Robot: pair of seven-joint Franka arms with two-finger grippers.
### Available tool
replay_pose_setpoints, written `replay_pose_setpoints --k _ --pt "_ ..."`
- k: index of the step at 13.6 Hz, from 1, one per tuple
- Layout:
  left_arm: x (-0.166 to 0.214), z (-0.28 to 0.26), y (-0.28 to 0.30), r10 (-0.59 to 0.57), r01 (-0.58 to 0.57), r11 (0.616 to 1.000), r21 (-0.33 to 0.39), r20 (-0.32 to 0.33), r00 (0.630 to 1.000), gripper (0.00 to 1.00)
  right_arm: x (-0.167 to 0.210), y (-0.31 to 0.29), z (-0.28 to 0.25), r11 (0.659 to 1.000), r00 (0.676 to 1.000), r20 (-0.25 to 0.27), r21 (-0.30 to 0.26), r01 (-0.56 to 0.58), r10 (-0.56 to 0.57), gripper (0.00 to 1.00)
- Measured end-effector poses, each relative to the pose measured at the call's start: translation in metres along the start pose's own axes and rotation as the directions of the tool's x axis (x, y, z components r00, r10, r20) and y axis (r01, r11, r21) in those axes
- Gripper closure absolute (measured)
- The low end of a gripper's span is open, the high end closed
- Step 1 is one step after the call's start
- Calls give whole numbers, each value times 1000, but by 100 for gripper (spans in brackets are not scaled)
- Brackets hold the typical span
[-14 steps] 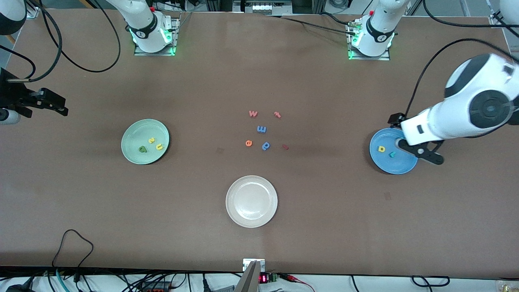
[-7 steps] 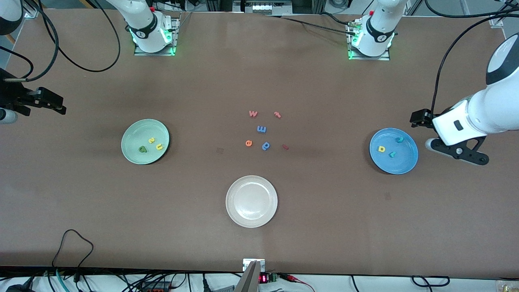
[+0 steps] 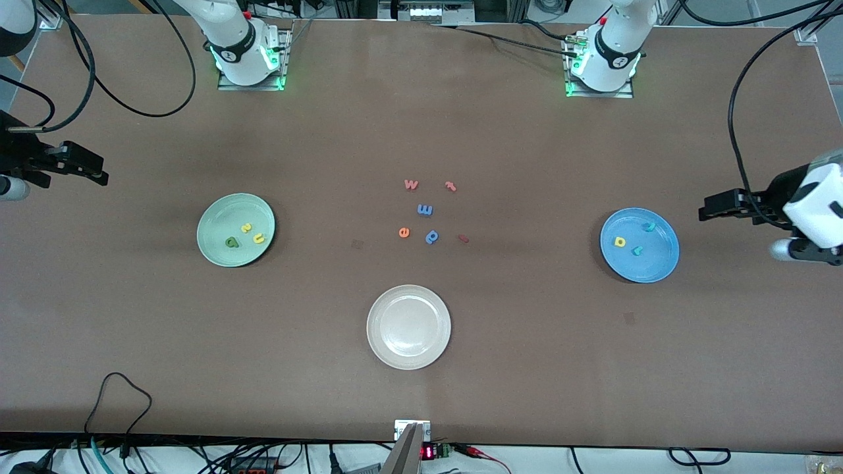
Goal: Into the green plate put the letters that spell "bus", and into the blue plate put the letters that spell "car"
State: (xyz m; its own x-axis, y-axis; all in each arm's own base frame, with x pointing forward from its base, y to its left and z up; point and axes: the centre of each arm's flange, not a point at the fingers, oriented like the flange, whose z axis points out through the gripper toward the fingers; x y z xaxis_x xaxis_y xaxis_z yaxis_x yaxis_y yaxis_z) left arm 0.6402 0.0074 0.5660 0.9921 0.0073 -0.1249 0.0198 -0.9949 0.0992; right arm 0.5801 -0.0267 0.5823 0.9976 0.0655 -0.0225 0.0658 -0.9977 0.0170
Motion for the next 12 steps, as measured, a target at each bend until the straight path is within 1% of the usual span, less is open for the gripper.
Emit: replay_pose_setpoints --k 1,3,4,6,7,9,12 --pt "-3 -3 2 -16 16 1000 16 -5 1000 0 0 0 0 1000 1000 1 0 0 0 0" --pt "-16 -3 16 -27 28 996 80 -8 1000 0 -1 0 0 1000 1000 5 1 0 0 0" --pt "-25 -1 24 -30 32 994 104 -19 999 0 -1 0 0 1000 1000 5 1 0 0 0" --pt "-48 1 33 -7 15 993 113 -71 997 0 -1 0 0 1000 1000 5 1 1 -1 0" --pt "-61 1 33 31 -20 993 118 -96 995 0 -1 0 0 1000 1000 5 1 1 -1 0" --pt "-83 -3 29 90 -75 989 129 -115 989 0 0 -1 0 1000 1000 5 1 1 -1 0" --pt "-95 -4 37 112 -96 986 134 -121 986 0 0 -2 0 1000 1000 5 1 3 -3 0"
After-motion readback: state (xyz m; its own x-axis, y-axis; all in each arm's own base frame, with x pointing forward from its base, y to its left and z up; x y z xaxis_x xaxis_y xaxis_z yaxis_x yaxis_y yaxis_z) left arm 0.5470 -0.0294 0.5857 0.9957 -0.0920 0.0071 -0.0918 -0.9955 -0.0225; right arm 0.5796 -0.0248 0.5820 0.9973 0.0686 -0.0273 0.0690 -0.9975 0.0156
